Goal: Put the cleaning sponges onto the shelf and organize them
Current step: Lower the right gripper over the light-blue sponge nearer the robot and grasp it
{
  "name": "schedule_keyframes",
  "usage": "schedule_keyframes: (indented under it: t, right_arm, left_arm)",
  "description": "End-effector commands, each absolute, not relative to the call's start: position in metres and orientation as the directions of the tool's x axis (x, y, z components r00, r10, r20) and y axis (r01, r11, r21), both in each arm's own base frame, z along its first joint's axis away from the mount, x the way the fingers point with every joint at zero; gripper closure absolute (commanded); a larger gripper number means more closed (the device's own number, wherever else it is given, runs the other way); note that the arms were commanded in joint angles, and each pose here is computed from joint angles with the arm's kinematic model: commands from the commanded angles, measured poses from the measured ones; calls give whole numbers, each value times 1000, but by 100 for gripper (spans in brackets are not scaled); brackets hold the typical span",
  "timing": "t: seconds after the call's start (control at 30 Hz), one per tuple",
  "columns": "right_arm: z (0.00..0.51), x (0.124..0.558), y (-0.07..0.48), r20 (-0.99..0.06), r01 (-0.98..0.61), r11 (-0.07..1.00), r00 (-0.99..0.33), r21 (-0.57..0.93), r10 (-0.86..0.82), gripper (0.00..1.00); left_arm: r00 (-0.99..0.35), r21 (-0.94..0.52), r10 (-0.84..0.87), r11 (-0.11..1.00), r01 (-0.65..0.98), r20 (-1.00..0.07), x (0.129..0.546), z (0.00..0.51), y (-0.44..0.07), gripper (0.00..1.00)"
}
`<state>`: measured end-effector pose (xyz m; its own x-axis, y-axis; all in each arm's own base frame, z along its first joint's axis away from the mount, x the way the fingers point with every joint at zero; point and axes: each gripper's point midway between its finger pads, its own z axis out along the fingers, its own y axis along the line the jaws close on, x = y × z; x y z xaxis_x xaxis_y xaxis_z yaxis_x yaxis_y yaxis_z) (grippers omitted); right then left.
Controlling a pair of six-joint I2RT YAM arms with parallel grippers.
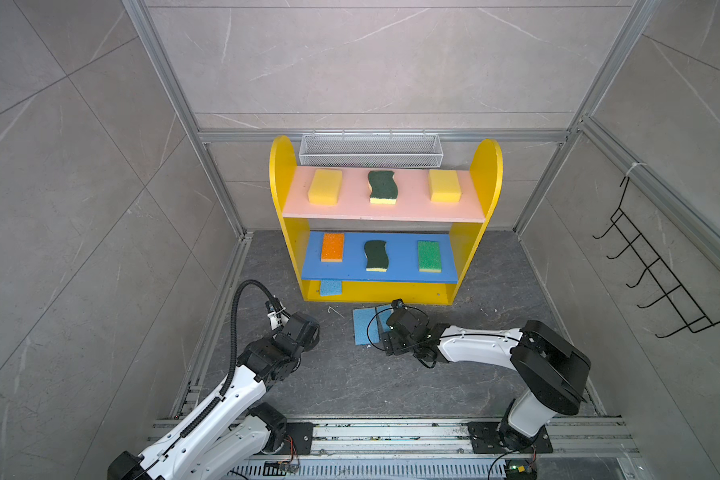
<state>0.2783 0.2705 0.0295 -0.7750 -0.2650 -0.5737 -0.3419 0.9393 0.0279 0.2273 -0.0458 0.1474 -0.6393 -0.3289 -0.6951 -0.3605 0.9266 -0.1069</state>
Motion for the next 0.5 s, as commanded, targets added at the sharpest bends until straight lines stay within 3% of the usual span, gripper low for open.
schedule_keyframes:
  t: [0.0,0.47]
  right_arm:
    - [31,284,270,-579,-334,943,-766,-17,-281,6]
    - [19,290,266,-545,-315,949,-799,19,-254,6]
  left_arm:
    - [-627,-95,-309,932,-351,-715,232,151,-46,30]
    - [-624,-87,-296,935,-343,-723,237,157,-48,29]
